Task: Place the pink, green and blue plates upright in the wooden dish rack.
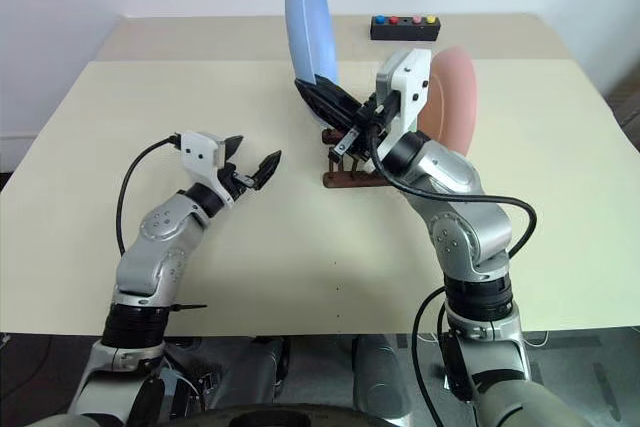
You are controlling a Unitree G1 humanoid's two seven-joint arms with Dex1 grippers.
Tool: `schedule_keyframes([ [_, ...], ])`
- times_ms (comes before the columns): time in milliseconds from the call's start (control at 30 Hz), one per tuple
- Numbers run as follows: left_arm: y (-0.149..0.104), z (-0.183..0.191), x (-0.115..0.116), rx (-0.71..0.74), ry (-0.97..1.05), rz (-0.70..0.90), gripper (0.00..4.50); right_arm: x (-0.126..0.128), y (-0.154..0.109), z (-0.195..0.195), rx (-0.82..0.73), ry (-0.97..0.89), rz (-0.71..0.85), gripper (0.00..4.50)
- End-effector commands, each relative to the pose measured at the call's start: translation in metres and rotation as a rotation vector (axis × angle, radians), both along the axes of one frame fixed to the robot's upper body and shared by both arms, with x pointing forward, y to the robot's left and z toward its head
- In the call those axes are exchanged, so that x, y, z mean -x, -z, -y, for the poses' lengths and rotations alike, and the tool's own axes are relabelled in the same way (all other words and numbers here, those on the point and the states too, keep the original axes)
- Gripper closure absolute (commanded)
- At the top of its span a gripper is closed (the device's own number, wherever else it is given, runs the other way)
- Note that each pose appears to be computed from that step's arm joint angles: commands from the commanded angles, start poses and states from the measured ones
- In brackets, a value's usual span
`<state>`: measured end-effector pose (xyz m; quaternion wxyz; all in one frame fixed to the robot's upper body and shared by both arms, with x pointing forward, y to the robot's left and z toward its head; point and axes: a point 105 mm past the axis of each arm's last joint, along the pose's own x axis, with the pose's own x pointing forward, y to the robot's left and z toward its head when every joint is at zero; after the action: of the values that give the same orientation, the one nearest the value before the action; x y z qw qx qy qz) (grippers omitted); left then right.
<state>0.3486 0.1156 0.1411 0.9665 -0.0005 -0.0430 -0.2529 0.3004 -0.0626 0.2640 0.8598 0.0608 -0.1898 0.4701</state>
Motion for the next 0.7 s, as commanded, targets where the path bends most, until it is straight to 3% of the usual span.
schedule_keyframes([
  [33,-0.007,0.011,0.010,0.001,0.073,0.035,0.06,0.010,-0.008,0.007,-0.031,-0.011,0.024,4.50],
  [700,-0.004,0.024,0.021,0.003,0.145,0.013,0.06,0.003,-0.004,0.020,-0.092,-0.017,-0.088,4.50],
])
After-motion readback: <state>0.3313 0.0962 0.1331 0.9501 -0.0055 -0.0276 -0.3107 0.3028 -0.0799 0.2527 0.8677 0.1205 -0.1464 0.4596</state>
